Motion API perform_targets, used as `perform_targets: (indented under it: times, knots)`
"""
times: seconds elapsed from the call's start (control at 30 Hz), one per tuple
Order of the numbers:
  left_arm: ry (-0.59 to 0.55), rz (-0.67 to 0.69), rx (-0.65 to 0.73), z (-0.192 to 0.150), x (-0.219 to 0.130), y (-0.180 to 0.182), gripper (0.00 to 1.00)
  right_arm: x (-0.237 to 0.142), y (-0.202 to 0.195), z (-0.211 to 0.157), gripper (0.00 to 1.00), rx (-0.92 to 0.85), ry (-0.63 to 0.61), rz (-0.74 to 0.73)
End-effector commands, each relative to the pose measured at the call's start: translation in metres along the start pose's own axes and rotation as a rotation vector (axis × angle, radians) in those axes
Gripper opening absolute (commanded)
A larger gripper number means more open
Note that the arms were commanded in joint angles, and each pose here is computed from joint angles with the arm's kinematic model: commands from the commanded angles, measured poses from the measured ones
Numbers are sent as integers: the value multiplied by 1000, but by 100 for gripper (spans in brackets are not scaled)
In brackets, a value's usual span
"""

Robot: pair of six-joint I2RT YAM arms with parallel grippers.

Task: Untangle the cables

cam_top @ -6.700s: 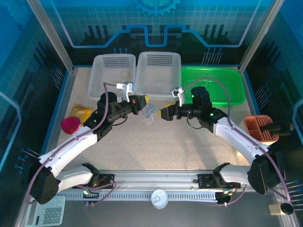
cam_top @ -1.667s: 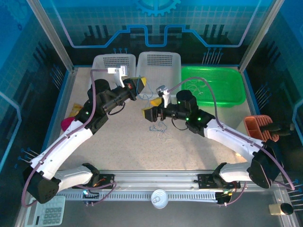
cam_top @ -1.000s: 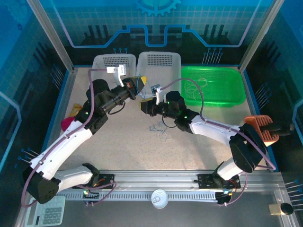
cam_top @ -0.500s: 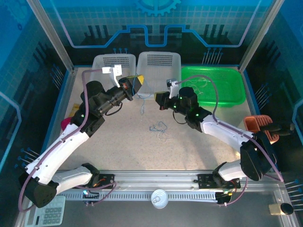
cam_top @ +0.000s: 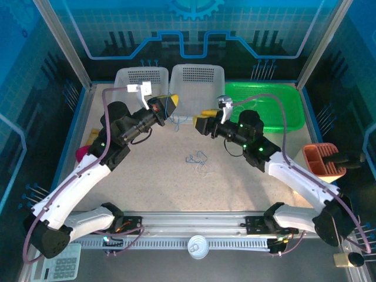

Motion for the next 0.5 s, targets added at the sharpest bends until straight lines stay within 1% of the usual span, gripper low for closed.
perform_targets:
  times: [0.0,0.13,0.2,0.47]
  knots:
    - [-12,-23,22,2,-2,-2,0,-12,18,4,62,-25,-12,63]
    - [-8,-25,20,1,0,-1,0,-18,33,12,70,-35,-36,115]
    - [-11,-28,18,2,1,-1,0,-15,38,14,72,-27,-40,138]
    - [-10,-34,6,0,0,-1,0,7,49,23,73,1,-58,197]
Point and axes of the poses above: each hand's point on the last joint's axis, 136 mm out from that joint toward the fingers, its own x axis out along the fingers, its own y axis along the line the jaws close on, z = x × y, the point moved 5 cm from there along -x, back along the fingers, and after that the axes turned 5 degrees about -x, right-handed, at the moved point
